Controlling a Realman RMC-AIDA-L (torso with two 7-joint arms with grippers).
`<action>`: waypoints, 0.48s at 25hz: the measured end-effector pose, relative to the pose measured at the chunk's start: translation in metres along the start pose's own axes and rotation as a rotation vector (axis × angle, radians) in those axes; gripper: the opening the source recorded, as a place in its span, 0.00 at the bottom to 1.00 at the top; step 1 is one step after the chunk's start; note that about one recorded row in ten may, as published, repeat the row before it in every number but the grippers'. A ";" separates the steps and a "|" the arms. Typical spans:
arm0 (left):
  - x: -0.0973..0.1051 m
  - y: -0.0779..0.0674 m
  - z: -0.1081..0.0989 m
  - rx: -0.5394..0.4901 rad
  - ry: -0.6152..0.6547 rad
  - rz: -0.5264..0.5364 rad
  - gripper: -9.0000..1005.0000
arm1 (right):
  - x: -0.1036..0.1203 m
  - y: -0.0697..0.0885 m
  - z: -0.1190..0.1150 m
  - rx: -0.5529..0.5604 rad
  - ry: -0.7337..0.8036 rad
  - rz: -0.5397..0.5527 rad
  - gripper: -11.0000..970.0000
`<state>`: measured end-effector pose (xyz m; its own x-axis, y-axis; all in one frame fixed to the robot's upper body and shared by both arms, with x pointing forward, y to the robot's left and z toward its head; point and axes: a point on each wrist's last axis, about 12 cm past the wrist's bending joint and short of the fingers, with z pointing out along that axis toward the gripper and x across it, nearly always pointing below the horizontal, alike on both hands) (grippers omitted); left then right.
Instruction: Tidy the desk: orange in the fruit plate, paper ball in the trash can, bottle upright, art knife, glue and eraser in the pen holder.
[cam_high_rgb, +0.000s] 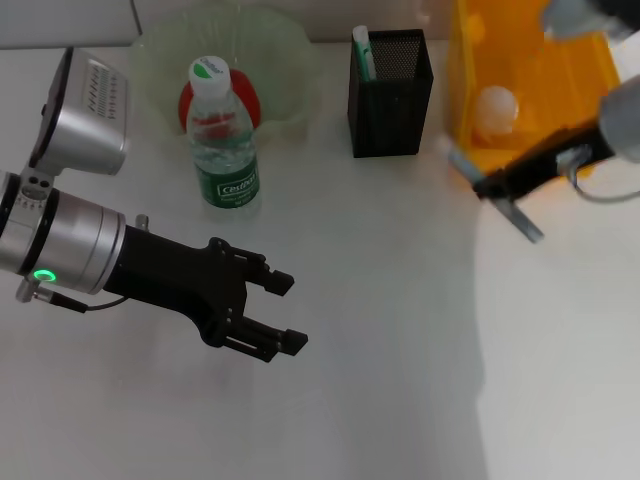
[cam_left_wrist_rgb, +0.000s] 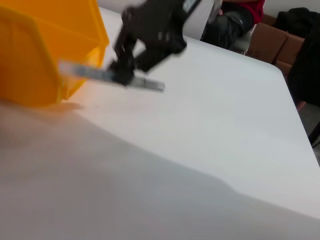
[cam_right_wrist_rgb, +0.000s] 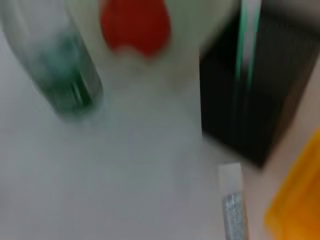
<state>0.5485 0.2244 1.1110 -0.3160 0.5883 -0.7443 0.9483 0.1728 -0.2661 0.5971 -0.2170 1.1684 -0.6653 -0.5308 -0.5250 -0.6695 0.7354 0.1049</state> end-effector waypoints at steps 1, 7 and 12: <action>0.000 0.000 0.000 0.001 0.000 -0.002 0.78 | -0.003 0.000 -0.011 -0.017 -0.073 0.007 0.16; 0.002 -0.001 0.005 0.020 -0.070 0.017 0.78 | -0.007 -0.027 -0.053 -0.106 -0.582 0.150 0.15; 0.003 0.001 0.004 0.007 -0.167 0.052 0.78 | -0.003 -0.048 -0.032 -0.188 -0.883 0.226 0.15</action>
<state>0.5480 0.2226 1.1064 -0.2669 0.4572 -0.8484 0.9636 0.1397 -0.2279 0.6201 -0.2641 1.1922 -0.3457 0.1866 -0.9196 -0.6484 0.6609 0.3779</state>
